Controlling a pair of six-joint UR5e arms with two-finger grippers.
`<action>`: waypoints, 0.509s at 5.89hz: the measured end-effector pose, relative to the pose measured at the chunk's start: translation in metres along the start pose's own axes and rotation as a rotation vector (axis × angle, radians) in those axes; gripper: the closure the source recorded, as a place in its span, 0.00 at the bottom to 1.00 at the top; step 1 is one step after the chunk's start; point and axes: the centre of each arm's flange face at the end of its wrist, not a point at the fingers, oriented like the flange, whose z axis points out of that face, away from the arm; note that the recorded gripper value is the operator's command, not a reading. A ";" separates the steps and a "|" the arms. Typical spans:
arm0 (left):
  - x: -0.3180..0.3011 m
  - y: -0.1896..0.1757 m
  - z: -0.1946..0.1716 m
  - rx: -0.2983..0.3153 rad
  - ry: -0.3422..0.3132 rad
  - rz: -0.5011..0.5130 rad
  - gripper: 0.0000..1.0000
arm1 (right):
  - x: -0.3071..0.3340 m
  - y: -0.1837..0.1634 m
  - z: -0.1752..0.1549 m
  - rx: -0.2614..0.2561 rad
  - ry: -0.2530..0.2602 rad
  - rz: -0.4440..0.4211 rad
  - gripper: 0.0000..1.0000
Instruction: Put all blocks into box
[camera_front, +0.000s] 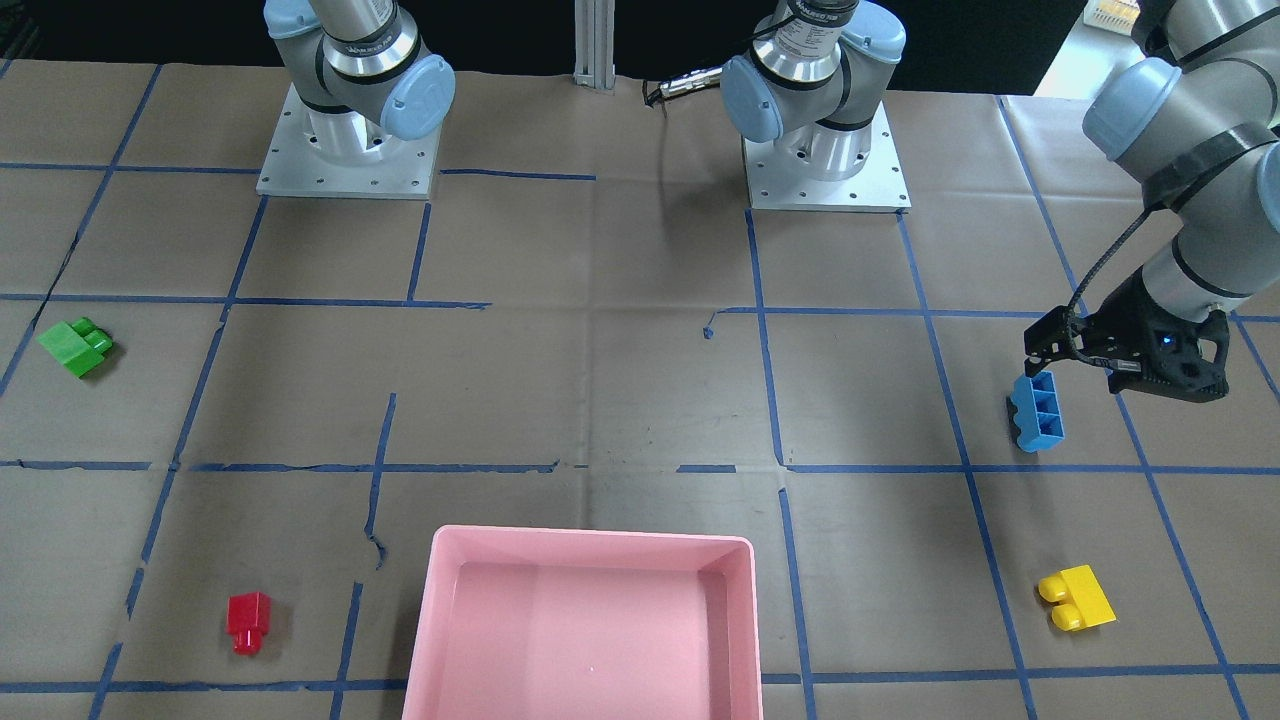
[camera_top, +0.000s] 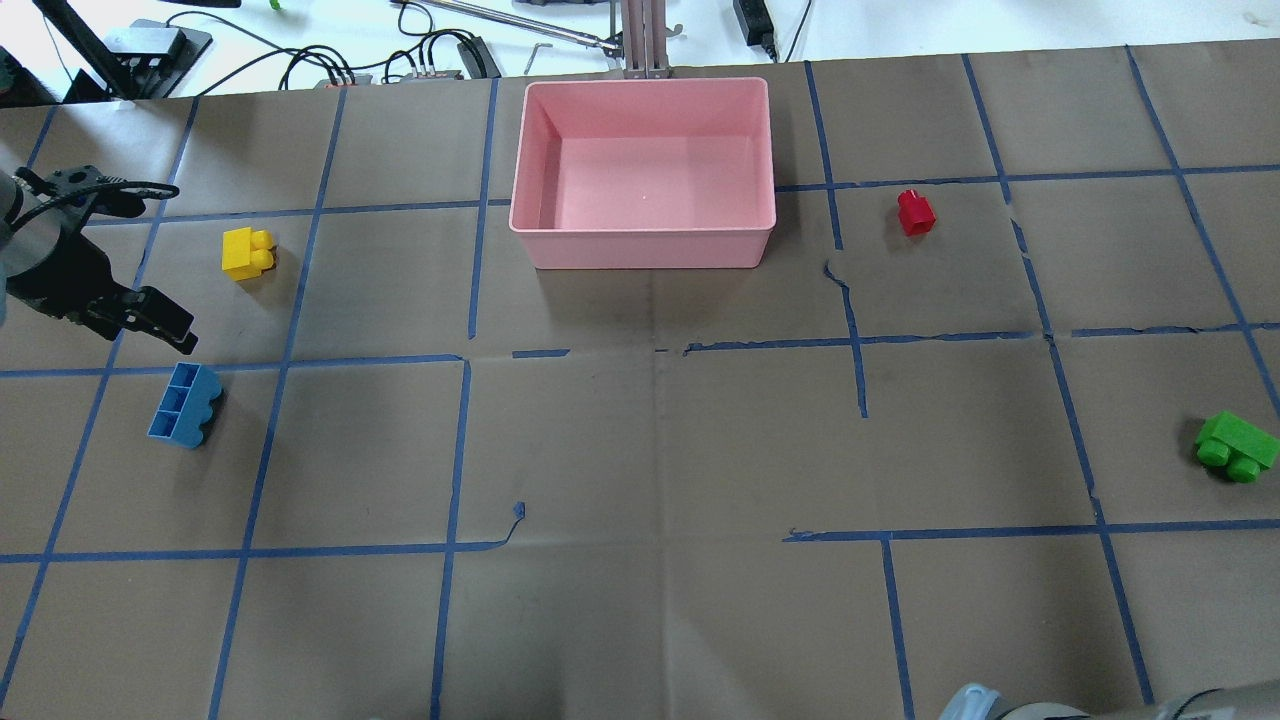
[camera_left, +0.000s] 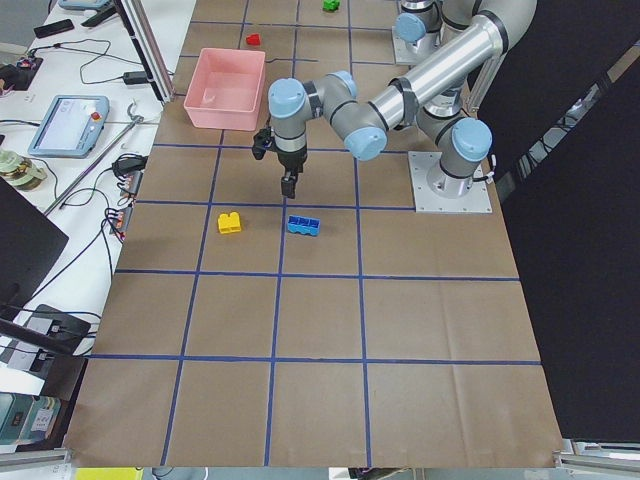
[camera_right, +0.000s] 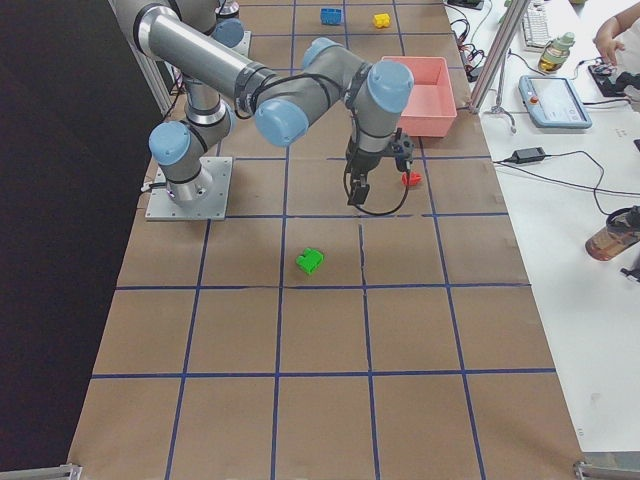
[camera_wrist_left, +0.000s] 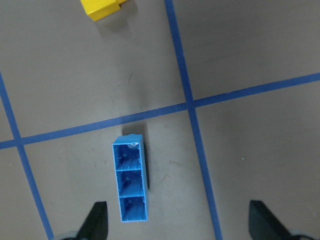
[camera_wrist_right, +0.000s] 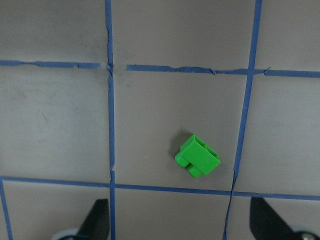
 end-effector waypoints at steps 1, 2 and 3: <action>-0.020 0.004 0.030 -0.012 0.017 0.019 0.01 | 0.020 0.016 0.021 -0.019 -0.018 -0.123 0.00; -0.028 0.009 0.054 -0.025 0.038 0.022 0.01 | 0.027 0.023 0.038 -0.037 -0.026 -0.257 0.00; -0.030 0.011 0.075 -0.040 0.061 0.023 0.02 | 0.028 0.026 0.051 -0.045 -0.035 -0.384 0.00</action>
